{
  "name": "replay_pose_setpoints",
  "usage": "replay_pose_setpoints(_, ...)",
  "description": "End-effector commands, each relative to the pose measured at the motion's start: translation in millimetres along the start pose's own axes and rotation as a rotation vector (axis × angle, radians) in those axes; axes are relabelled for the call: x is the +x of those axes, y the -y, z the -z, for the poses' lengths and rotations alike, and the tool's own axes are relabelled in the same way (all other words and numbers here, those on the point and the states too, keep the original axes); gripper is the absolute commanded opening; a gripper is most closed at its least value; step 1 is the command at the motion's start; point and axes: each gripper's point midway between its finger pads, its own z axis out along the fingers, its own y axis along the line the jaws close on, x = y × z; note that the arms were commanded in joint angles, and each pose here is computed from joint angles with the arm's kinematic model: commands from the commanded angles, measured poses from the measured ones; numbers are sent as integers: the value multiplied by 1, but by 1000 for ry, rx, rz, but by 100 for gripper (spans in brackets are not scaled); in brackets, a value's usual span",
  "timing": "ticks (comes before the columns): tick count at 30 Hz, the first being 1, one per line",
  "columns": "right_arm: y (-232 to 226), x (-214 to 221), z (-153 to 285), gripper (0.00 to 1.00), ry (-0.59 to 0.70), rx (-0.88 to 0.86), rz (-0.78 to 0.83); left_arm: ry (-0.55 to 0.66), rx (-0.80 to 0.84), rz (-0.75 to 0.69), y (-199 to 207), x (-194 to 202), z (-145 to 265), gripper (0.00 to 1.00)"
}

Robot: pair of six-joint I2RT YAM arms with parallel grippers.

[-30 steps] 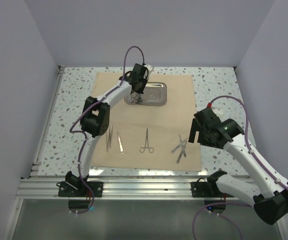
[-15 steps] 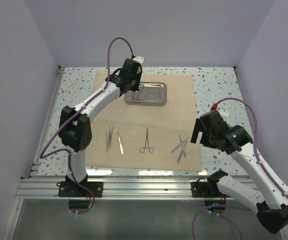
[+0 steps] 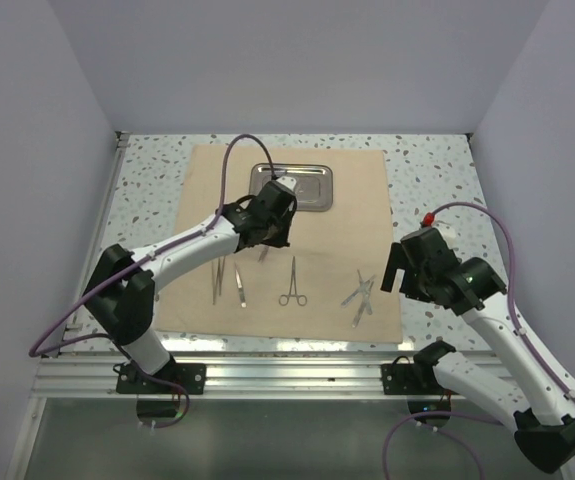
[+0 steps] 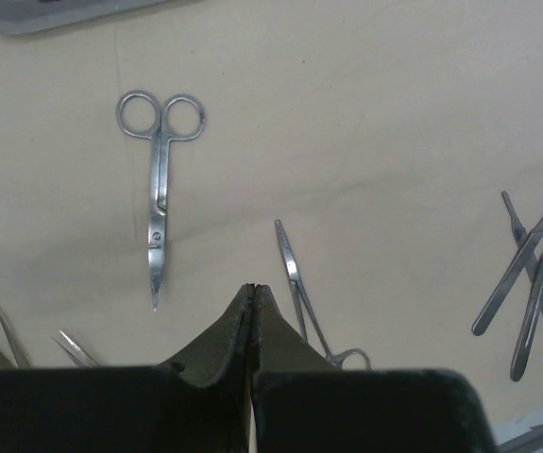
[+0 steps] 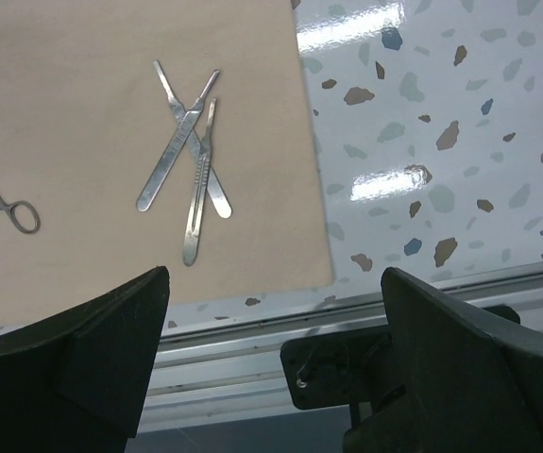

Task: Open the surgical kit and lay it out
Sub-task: Place the medical item in the surgical kit.

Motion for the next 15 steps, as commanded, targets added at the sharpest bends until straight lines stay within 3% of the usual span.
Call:
replay_pose_setpoints(1,-7,-2,2,98,15,-42,-6,109,-42,93,-7,-28,18,0)
replay_pose_setpoints(3,-7,-2,2,98,15,-44,-2,112,-53,75,-9,-31,17,3)
replay_pose_setpoints(5,-6,-3,3,98,18,-45,2,116,-83,50,-12,-37,14,16)
replay_pose_setpoints(6,-6,-4,3,98,21,-43,3,112,-130,45,-21,-36,11,28)
replay_pose_setpoints(9,-5,-5,4,99,25,-40,1,80,-185,10,-34,-35,-8,41)
replay_pose_setpoints(15,-3,-6,5,98,28,-28,1,-39,-255,-35,-56,-16,-49,41)
